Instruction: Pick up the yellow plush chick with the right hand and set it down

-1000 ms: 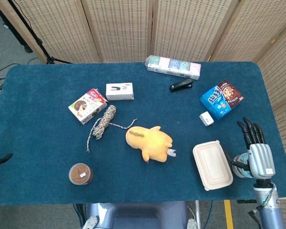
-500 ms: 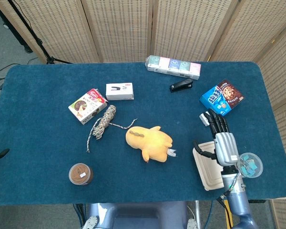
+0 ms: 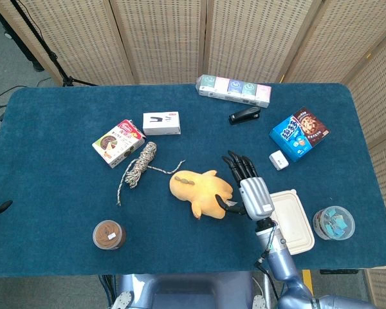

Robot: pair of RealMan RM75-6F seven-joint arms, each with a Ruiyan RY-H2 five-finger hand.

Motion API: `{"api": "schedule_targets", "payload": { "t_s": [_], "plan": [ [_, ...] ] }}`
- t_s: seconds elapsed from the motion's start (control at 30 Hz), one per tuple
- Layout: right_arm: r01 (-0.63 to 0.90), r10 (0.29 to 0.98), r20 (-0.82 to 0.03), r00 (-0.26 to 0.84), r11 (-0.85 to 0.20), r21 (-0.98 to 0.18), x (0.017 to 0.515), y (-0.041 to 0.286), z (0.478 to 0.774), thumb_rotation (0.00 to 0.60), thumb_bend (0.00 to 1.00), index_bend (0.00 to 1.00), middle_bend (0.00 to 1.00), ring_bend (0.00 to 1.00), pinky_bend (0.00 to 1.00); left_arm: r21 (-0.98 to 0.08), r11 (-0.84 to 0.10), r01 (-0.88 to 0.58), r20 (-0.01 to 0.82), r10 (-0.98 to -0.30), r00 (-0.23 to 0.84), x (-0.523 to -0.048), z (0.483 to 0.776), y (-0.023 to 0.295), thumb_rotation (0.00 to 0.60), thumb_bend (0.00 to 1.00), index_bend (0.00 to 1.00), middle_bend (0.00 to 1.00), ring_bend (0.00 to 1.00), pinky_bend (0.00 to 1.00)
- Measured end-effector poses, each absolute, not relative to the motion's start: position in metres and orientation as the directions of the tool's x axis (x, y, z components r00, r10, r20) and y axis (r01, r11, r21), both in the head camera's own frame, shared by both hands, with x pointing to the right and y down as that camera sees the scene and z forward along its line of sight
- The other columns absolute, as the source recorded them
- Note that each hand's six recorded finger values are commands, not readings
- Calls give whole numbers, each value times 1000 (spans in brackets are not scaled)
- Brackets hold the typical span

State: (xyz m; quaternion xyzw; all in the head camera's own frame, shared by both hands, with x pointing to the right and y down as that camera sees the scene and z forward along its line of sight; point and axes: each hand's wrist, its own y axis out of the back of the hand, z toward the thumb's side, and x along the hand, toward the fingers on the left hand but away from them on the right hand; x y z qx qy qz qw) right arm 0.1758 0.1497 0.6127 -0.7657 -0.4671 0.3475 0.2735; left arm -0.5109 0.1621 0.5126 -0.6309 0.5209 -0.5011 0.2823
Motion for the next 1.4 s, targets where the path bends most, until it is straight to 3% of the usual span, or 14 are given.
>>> {"api": "schedule_targets", "payload": {
  "t_s": [0.9,1.4],
  "plan": [
    [434,817,-327,475,-541,-721,79,170,654,421,427,0,0,0,0,-869,-314,-382,368,-926,-76,-520,517,156,600,0,0,0,0,0],
    [333,817,-353,456,-525,-783,47,160,682,422,427,0,0,0,0,-866,-332,-373,384,-921,-71,-517,521,155,600,0,0,0,0,0]
  ]
}}
